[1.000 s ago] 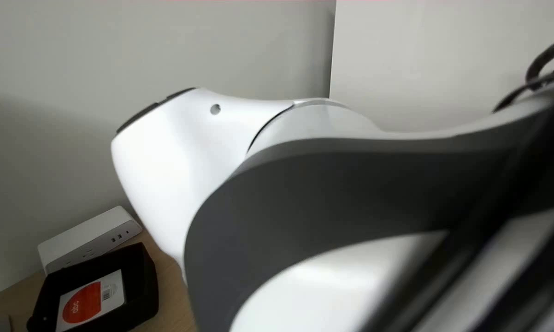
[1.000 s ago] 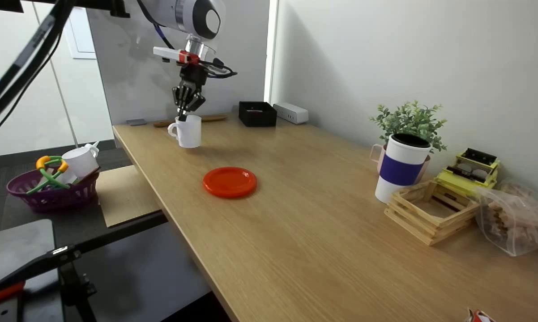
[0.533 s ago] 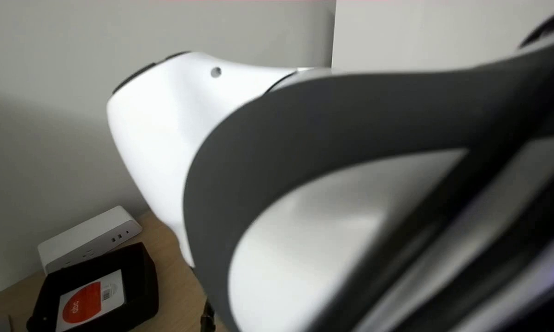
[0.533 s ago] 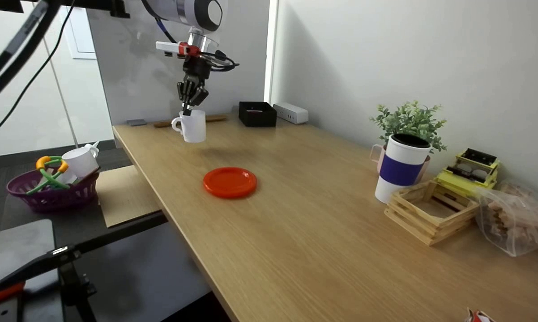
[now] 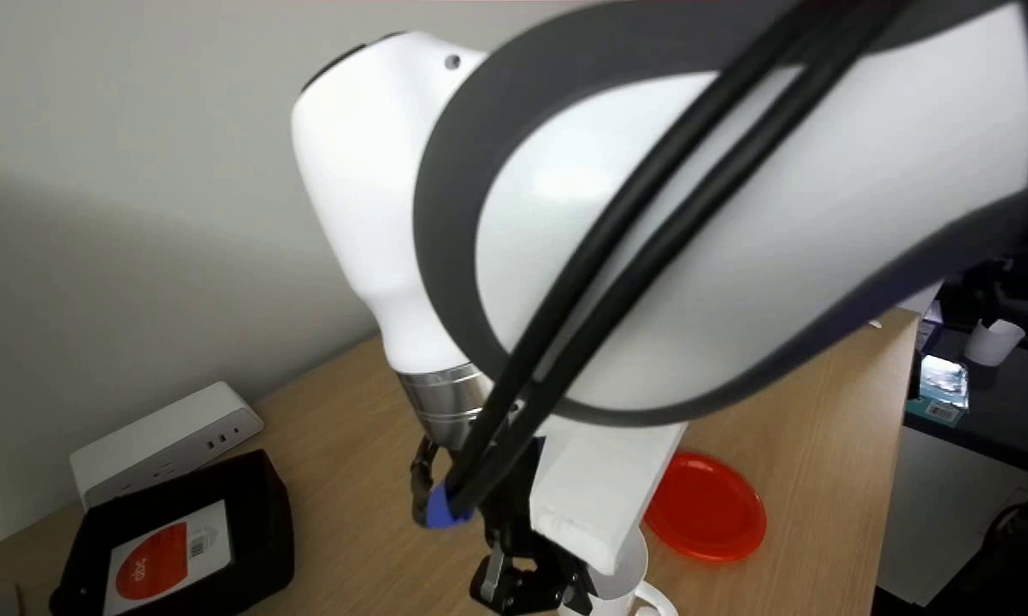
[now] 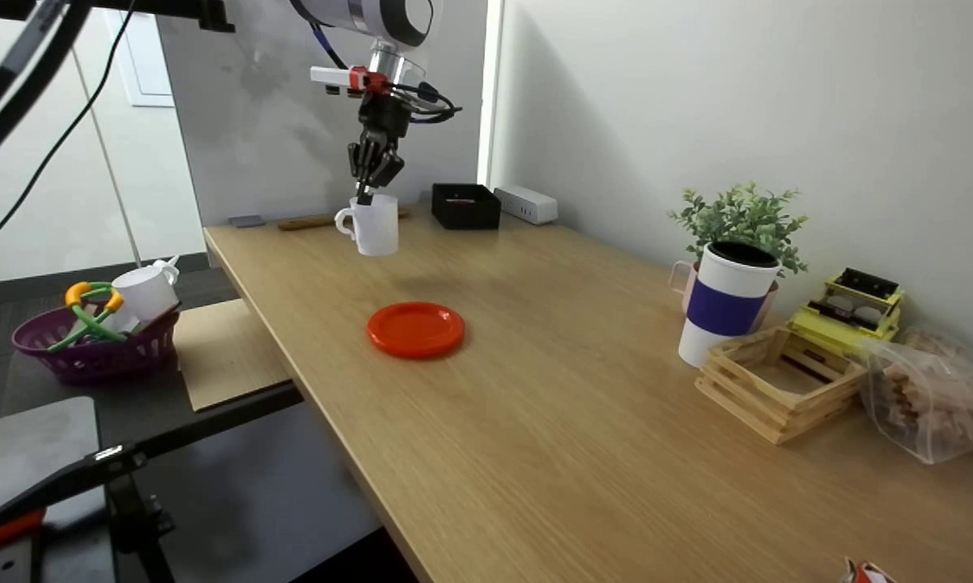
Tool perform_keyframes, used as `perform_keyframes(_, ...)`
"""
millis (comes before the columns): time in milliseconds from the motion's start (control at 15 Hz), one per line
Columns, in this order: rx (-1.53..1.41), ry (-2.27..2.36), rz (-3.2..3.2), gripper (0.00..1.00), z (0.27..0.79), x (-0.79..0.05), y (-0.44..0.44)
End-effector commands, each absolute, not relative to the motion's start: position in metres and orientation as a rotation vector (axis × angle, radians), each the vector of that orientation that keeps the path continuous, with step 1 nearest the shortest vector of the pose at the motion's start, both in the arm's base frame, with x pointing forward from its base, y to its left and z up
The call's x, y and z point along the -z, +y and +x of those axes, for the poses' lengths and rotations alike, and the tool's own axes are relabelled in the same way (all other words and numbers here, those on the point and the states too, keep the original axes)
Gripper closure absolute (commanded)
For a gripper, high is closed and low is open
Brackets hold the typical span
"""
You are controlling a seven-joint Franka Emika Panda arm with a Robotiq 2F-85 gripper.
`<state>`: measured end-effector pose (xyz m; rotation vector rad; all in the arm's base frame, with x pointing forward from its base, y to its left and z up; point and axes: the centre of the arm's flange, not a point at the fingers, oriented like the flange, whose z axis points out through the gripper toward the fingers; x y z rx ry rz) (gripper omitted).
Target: Put the white mug on top of the orange plate
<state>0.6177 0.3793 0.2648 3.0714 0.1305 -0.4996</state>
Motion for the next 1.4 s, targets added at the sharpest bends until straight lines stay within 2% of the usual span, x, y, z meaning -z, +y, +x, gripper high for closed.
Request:
perform_keyframes(0,0.548,0.063,3.104,1.00,0.613,-0.262,0.336)
perform_keyframes(400,0.608,-0.032,3.156,1.00,0.621,-0.241,0.293)
perform_keyframes(933,0.579,0.052,3.060,1.00,0.605,-0.255,0.359)
perform_keyframes(1333,0.555,0.035,3.081,1.00,0.595,-0.263,0.360)
